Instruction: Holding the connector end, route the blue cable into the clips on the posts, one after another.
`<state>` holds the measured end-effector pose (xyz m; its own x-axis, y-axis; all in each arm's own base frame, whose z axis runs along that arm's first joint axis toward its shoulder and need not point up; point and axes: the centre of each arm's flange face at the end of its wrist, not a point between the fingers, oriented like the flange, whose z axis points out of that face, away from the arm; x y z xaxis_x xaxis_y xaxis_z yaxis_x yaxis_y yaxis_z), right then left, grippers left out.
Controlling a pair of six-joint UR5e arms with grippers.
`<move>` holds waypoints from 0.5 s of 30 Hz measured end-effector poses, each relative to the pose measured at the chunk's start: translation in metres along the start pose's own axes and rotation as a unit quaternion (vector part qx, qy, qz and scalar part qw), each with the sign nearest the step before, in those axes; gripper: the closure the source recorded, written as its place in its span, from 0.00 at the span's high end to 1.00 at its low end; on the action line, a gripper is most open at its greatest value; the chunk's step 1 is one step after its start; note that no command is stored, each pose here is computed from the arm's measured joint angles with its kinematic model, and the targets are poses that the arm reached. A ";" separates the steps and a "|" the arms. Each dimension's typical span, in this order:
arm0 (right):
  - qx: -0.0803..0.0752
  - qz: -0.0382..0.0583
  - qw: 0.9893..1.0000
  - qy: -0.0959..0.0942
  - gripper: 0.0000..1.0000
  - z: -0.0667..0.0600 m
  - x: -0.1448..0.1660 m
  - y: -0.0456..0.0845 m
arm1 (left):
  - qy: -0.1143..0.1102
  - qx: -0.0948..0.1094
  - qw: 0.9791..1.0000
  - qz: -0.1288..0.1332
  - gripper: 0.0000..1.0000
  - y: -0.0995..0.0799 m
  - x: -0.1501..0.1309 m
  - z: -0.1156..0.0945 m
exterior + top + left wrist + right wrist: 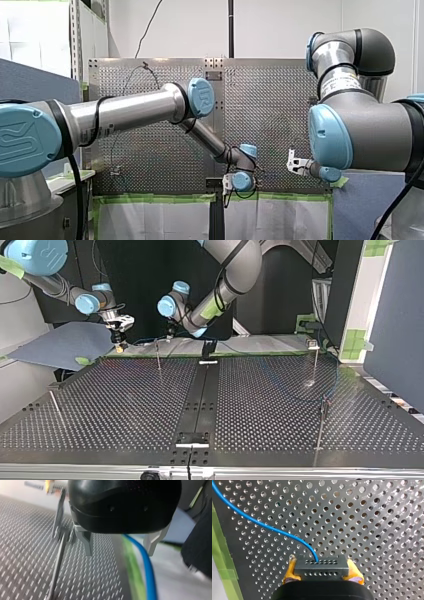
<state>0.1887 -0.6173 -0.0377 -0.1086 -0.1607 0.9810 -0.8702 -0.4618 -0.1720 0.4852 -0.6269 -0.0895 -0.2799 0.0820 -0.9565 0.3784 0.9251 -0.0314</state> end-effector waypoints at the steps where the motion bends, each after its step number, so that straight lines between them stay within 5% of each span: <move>1: 0.000 0.000 1.000 0.000 0.00 0.000 0.000 0.000 | 0.006 0.004 1.000 0.000 1.00 -0.007 0.000 -0.007; 6: 0.000 -0.001 1.000 0.000 0.00 0.000 0.000 -0.001 | 0.020 0.014 1.000 0.003 1.00 -0.026 -0.006 -0.033; 15: 0.004 -0.001 1.000 -0.001 0.00 0.001 -0.001 -0.006 | 0.013 0.022 1.000 0.003 1.00 -0.042 -0.031 -0.063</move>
<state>0.1941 -0.6154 -0.0379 -0.1054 -0.1613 0.9813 -0.8668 -0.4687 -0.1702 0.4226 -0.6446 -0.0402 -0.3010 0.0974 -0.9486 0.4179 0.9076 -0.0394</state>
